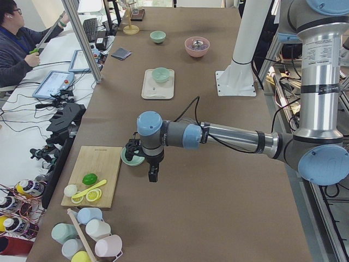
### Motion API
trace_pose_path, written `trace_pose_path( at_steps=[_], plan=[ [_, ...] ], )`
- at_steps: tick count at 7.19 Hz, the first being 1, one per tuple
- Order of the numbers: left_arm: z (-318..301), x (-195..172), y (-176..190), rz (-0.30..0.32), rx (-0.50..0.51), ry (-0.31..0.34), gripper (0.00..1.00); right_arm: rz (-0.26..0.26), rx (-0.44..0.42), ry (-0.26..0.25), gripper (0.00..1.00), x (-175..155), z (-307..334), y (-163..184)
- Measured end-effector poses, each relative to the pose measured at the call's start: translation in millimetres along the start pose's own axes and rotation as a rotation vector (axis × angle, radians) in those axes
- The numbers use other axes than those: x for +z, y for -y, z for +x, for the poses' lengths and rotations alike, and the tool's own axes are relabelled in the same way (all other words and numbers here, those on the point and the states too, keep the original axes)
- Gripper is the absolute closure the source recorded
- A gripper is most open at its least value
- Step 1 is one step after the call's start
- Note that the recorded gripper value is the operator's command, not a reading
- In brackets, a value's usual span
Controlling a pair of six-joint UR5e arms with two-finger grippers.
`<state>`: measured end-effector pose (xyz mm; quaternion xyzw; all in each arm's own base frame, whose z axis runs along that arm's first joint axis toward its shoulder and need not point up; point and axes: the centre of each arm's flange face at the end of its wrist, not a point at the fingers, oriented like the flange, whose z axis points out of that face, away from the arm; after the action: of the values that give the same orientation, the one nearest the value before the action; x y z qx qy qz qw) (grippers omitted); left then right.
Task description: Stack green bowls together
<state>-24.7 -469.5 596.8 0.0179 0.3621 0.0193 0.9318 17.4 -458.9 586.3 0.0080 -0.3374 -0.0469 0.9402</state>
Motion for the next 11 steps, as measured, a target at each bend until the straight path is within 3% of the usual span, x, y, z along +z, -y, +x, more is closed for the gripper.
trace_pose_path(
  at_steps=[5,7,9,11],
  plan=[
    [21.2,-20.0,1.6,0.049,0.050,-0.008,0.01,0.014,-0.027,0.007,0.00,-6.7,-12.3,4.5],
    [36.6,-26.7,6.3,0.083,0.098,-0.013,0.01,0.051,-0.071,0.012,0.00,-23.6,-32.9,9.7],
    [48.5,-37.6,15.2,0.181,0.182,-0.019,0.01,0.128,-0.133,0.013,0.00,-59.6,-62.7,13.6],
    [45.2,-33.9,22.1,0.255,0.247,-0.021,0.01,0.149,-0.149,0.018,0.00,-69.6,-71.5,18.1]
  ],
)
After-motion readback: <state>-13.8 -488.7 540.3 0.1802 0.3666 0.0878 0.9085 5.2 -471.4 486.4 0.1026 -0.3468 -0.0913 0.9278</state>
